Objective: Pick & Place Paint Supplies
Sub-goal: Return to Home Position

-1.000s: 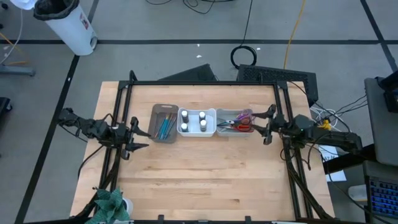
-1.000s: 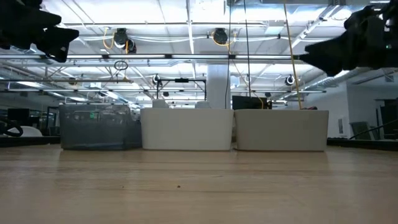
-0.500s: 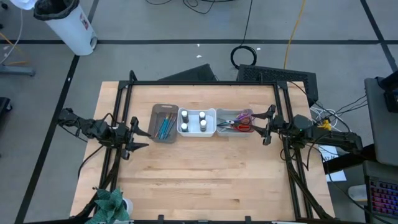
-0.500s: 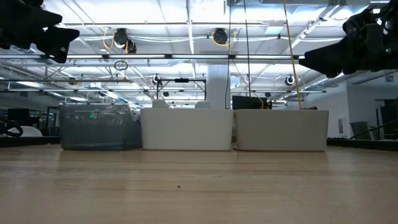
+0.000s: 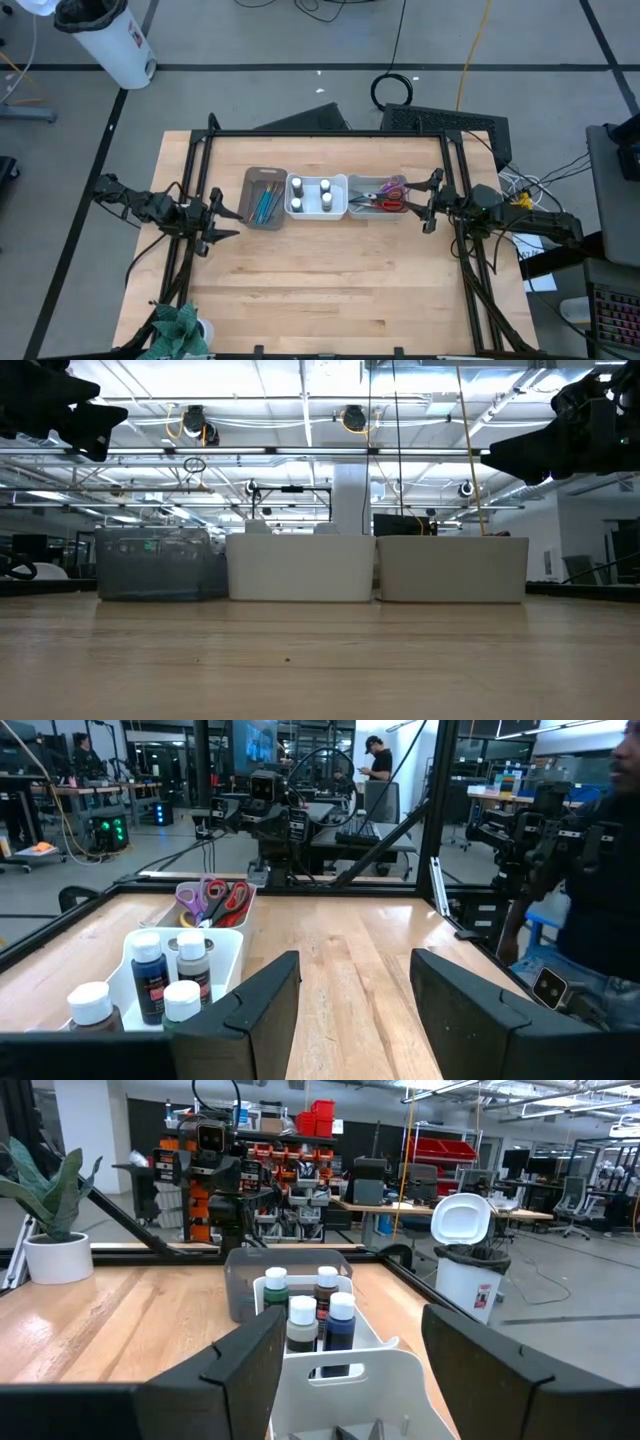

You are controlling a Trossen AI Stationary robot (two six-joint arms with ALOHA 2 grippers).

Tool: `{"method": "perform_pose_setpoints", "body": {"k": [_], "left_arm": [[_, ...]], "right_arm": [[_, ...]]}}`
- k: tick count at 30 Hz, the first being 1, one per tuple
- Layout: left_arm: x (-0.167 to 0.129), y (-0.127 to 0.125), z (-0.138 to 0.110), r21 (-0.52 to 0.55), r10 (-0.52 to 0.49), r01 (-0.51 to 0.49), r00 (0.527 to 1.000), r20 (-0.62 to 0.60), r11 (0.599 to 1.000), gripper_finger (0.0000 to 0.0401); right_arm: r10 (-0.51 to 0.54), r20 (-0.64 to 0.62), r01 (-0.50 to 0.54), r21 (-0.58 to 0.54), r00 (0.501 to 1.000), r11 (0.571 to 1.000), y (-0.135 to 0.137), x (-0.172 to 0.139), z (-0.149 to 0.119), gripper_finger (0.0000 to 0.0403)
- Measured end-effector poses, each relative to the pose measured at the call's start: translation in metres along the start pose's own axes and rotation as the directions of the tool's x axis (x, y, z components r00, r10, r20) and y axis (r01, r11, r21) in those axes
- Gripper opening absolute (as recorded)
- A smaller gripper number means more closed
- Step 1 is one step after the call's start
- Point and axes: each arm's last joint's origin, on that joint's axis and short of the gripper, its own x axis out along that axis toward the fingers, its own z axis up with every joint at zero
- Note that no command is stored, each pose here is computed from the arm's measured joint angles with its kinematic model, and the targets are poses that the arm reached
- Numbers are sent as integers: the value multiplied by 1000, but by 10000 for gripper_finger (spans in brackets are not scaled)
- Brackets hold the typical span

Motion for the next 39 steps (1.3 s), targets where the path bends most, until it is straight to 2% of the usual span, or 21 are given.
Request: {"method": "perform_pose_setpoints", "body": {"k": [39], "left_arm": [[0, 0, 0, 1, 0, 0, 1000, 0, 1000, 200]], "right_arm": [[0, 0, 0, 0, 1000, 1000, 0, 0, 0, 228]]}}
